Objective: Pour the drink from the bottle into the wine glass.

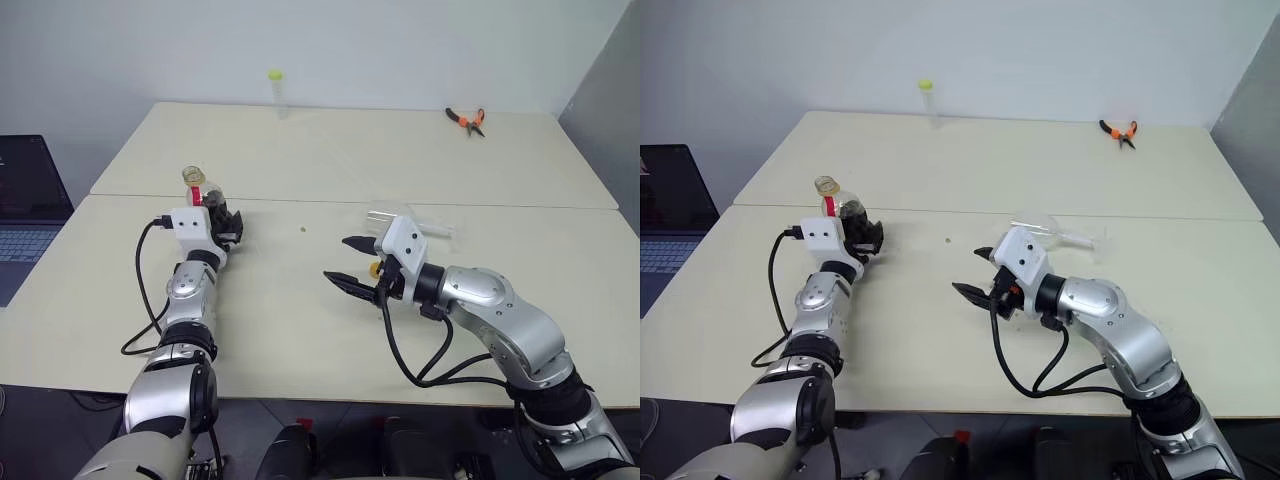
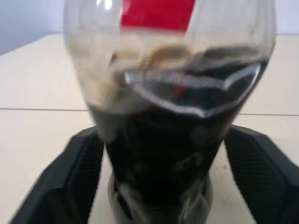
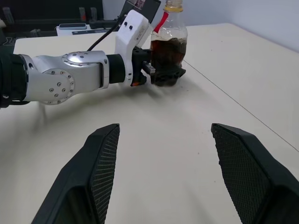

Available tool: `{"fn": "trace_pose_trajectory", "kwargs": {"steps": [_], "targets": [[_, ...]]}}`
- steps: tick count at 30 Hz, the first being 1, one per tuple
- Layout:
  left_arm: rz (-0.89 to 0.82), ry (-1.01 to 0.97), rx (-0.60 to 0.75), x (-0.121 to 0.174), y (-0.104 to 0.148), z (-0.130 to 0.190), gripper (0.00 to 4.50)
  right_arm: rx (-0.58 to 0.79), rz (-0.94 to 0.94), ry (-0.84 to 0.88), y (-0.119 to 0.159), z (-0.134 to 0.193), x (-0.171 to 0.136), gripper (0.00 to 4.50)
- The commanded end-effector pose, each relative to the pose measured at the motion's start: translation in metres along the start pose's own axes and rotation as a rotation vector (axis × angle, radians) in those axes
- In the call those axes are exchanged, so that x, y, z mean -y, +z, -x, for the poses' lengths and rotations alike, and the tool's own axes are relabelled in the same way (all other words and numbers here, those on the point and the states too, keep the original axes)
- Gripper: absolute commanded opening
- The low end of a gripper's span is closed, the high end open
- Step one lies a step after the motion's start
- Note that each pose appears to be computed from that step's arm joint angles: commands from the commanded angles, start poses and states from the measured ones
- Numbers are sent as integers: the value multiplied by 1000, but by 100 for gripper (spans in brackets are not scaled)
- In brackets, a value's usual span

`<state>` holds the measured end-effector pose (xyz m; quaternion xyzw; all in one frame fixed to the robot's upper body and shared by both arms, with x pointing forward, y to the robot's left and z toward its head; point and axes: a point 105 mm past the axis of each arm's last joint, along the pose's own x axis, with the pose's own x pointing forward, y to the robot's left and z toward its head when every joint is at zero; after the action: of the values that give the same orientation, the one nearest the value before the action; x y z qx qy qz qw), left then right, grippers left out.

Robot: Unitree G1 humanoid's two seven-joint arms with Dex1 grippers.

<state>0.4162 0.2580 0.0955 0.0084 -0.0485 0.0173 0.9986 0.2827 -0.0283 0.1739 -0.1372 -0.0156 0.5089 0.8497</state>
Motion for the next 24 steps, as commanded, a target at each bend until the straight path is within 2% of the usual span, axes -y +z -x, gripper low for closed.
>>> {"fn": "trace_pose_trajectory", "kwargs": {"steps": [1, 4, 7, 9, 13, 16, 22, 24], "targets": [[-17, -41, 66, 0, 14, 8, 447, 3, 43, -18, 5, 15, 1, 334], [-36, -68, 72, -3, 14, 30, 447, -31, 25, -51, -3, 29, 5, 334], [-50, -118, 57, 5, 14, 57, 450, -58, 10, -131, -11, 43, 17, 389], [-62, -173, 38, 18, 15, 72, 450, -78, 26, -212, -15, 51, 30, 449], [-107, -364, 1, 58, 17, 95, 450, -155, 148, -363, -24, 64, 61, 449], [-112, -542, -11, 88, 24, 102, 450, -285, 317, -471, -37, 67, 90, 449], [-132, -765, -12, 108, 44, 100, 450, -491, 642, -608, -48, 65, 129, 449], [-155, -828, -13, 111, 49, 101, 450, -519, 715, -618, -51, 63, 136, 449]]}}
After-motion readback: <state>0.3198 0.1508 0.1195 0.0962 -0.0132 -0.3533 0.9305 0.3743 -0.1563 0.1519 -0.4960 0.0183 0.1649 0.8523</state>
